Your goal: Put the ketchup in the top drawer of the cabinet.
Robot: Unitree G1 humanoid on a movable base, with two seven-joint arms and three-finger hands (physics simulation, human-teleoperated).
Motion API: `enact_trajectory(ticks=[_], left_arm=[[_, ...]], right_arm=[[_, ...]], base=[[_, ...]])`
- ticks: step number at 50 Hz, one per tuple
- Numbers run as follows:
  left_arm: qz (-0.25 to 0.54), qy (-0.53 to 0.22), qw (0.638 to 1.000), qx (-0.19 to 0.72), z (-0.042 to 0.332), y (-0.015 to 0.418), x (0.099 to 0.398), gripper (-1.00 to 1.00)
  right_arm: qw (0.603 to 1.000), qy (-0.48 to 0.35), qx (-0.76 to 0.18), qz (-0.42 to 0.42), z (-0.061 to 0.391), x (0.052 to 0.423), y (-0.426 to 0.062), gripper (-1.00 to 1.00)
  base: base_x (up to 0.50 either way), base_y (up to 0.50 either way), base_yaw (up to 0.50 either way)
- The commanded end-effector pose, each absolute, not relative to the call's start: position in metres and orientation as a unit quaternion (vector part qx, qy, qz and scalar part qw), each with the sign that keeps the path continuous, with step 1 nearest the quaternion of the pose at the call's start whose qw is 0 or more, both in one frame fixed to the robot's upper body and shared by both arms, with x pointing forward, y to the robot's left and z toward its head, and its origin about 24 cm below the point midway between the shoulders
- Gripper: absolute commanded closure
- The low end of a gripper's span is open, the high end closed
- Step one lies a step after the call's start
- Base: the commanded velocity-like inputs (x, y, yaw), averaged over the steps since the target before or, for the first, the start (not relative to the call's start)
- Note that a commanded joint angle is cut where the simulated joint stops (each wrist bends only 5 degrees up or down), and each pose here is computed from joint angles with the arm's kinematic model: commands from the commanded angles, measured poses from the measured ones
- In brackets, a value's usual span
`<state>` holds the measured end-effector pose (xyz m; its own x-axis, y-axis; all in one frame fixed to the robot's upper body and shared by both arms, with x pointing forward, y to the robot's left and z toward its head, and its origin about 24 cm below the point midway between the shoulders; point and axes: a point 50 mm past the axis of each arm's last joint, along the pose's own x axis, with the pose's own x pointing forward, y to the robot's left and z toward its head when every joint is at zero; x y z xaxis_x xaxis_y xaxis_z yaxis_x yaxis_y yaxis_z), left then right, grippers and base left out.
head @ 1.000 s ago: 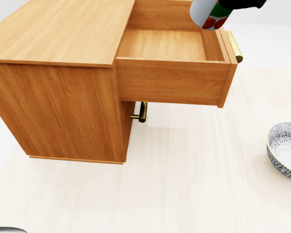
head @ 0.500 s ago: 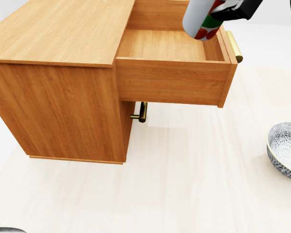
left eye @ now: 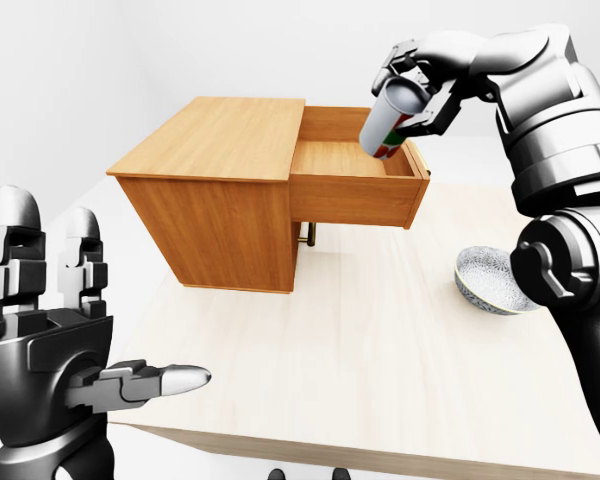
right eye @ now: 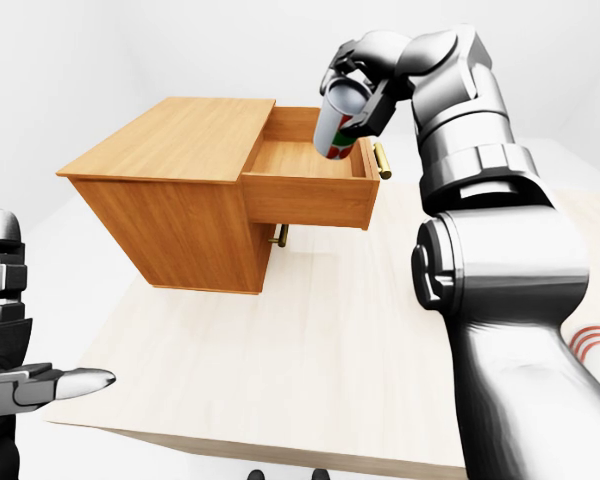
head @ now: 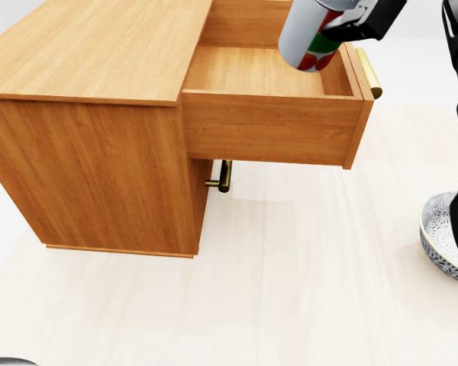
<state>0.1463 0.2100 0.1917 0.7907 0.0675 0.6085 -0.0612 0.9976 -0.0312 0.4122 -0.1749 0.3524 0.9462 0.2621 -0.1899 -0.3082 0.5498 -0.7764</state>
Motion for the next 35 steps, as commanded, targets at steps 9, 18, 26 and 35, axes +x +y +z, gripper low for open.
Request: enact_trajectory(ticks=[9, 18, 26, 35], left_arm=[[0.034, -0.322, 0.946, -0.006, 0.192, 0.211, 0.147, -1.0], [0.034, -0.327, 0.944, -0.006, 0.194, 0.211, 0.146, -1.0], [0.034, -0.327, 0.945, -0.006, 0.193, 0.211, 0.144, -1.0], [0.034, -0.33, 0.943, -0.006, 0.194, 0.211, 0.144, -1.0]], right_arm=[[0.885, 0.029, -0.43, 0.175, 0.343, 0.415, -0.172, 1.0], [0.888, 0.032, -0.423, 0.179, 0.338, 0.416, -0.172, 1.0], [0.888, 0.039, -0.42, 0.184, 0.332, 0.417, -0.171, 1.0], [0.888, 0.043, -0.419, 0.183, 0.329, 0.418, -0.173, 1.0]], base=[[0.0, 0.0, 0.0], [0.0, 0.0, 0.0], [0.0, 0.0, 0.0], [0.0, 0.0, 0.0]])
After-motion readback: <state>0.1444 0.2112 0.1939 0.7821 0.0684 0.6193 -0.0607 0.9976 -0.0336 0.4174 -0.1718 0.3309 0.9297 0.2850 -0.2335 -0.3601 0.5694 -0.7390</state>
